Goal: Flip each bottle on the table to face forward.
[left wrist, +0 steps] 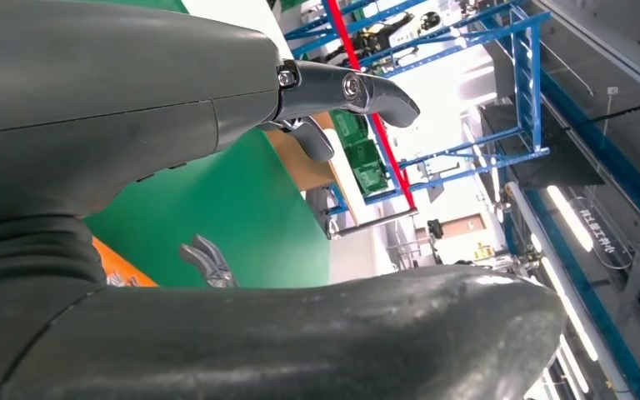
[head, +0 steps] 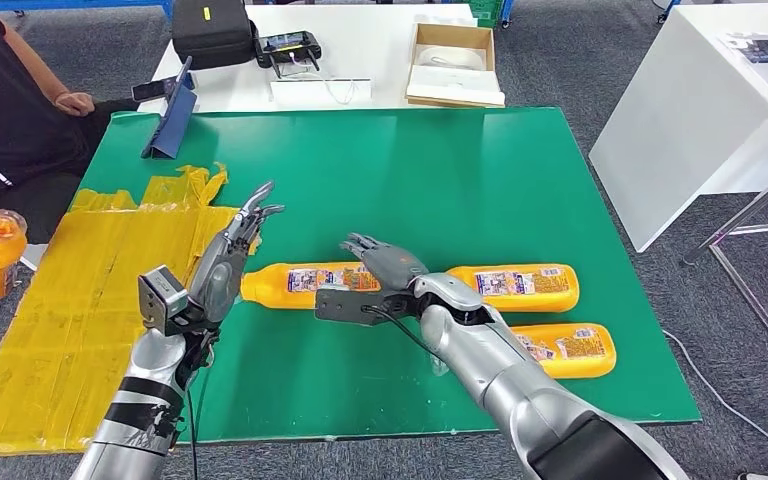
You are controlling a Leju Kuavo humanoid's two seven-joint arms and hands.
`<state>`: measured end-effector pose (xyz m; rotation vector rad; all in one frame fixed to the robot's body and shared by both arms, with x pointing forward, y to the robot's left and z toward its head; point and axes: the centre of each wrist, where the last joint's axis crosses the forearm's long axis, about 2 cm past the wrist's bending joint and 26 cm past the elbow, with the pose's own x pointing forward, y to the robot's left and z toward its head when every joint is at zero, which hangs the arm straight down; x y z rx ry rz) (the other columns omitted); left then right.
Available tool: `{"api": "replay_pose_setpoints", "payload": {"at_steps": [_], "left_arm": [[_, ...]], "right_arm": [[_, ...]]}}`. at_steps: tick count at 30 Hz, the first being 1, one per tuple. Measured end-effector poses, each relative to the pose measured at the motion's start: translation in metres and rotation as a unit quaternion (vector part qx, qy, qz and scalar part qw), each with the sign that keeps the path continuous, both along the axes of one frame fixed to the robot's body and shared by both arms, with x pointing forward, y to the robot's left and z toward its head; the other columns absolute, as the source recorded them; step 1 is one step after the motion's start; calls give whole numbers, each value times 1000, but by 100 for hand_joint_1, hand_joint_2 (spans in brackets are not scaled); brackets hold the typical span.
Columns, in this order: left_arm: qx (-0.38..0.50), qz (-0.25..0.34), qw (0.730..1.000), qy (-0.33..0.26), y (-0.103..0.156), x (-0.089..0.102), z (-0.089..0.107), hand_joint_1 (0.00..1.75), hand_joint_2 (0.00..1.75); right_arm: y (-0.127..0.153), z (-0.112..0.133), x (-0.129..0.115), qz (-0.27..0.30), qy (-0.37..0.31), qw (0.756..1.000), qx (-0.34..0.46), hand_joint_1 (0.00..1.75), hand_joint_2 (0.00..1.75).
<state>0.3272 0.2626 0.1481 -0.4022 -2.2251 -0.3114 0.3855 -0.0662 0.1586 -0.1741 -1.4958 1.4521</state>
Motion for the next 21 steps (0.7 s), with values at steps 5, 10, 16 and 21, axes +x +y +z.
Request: {"api": "replay_pose_setpoints", "payload": {"at_steps": [5, 10, 16, 21], "left_arm": [[-3, -5, 1000, 1, -4, 0, -1, 0, 0], [-9, -13, 1000, -4, -8, -1, -4, 0, 0], [-15, -17, 1000, 0, -11, -2, -7, 0, 0], [-12, -3, 1000, 2, -14, 4, -3, 0, 0]], "right_arm": [[-1, -3, -1, -3, 0, 1000, -8, 0, 175], [1, -6, -3, -7, 1, 1000, -20, 0, 175], [9, -8, -8, -5, 7, 999, -31, 0, 175], [12, -10, -10, -7, 14, 999, -45, 0, 175]]}}
